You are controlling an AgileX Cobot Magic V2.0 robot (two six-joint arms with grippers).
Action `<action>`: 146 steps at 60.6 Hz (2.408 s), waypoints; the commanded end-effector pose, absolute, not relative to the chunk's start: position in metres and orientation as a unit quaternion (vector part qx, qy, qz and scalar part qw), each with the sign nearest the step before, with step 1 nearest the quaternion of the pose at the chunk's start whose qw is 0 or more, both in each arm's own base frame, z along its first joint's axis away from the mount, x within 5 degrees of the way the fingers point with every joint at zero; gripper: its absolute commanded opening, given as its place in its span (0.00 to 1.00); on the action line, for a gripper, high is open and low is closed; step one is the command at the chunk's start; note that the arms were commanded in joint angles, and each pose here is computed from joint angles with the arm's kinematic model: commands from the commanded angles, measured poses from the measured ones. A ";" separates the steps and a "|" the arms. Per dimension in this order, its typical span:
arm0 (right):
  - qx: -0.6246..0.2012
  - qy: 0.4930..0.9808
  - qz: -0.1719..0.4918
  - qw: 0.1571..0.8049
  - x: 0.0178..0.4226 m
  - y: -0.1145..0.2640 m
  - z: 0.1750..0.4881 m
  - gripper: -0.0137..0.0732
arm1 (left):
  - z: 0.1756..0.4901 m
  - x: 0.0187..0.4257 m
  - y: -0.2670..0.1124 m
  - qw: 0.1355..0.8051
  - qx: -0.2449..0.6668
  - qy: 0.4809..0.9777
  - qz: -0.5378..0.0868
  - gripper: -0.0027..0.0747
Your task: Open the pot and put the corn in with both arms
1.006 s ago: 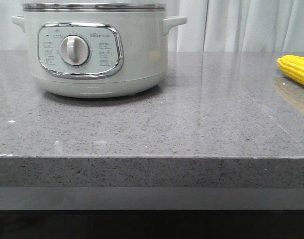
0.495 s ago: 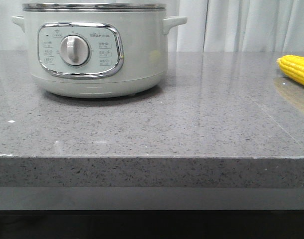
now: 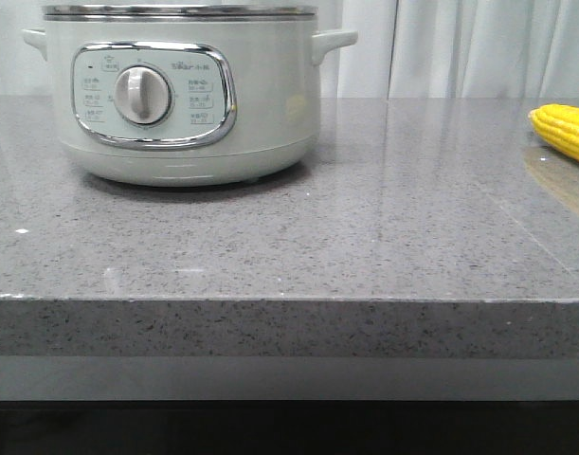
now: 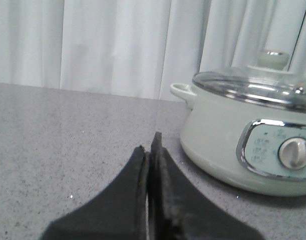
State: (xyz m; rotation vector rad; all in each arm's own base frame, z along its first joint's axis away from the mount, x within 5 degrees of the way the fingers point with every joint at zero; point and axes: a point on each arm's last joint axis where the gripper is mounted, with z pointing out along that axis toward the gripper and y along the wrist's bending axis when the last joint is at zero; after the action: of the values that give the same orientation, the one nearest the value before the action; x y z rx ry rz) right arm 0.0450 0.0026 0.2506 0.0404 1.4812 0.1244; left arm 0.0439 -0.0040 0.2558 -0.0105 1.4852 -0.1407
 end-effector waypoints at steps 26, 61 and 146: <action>0.015 0.719 0.050 0.693 0.066 0.004 0.360 0.08 | 0.372 0.052 -0.004 0.690 0.008 0.722 -0.043 0.01; 0.016 0.801 0.046 0.597 0.108 0.006 0.352 0.08 | 0.383 0.096 -0.007 0.639 0.007 0.768 -0.044 0.01; 0.016 0.801 0.046 0.597 0.108 0.006 0.352 0.83 | 0.429 0.287 -0.148 0.622 0.150 0.746 -0.183 0.76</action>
State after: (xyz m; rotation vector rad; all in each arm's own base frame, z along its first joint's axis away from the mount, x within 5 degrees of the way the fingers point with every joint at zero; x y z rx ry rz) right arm 0.1044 0.0068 0.3371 0.0372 1.9621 0.1174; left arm 0.2789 -0.1393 0.4006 0.3756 1.8640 -0.3711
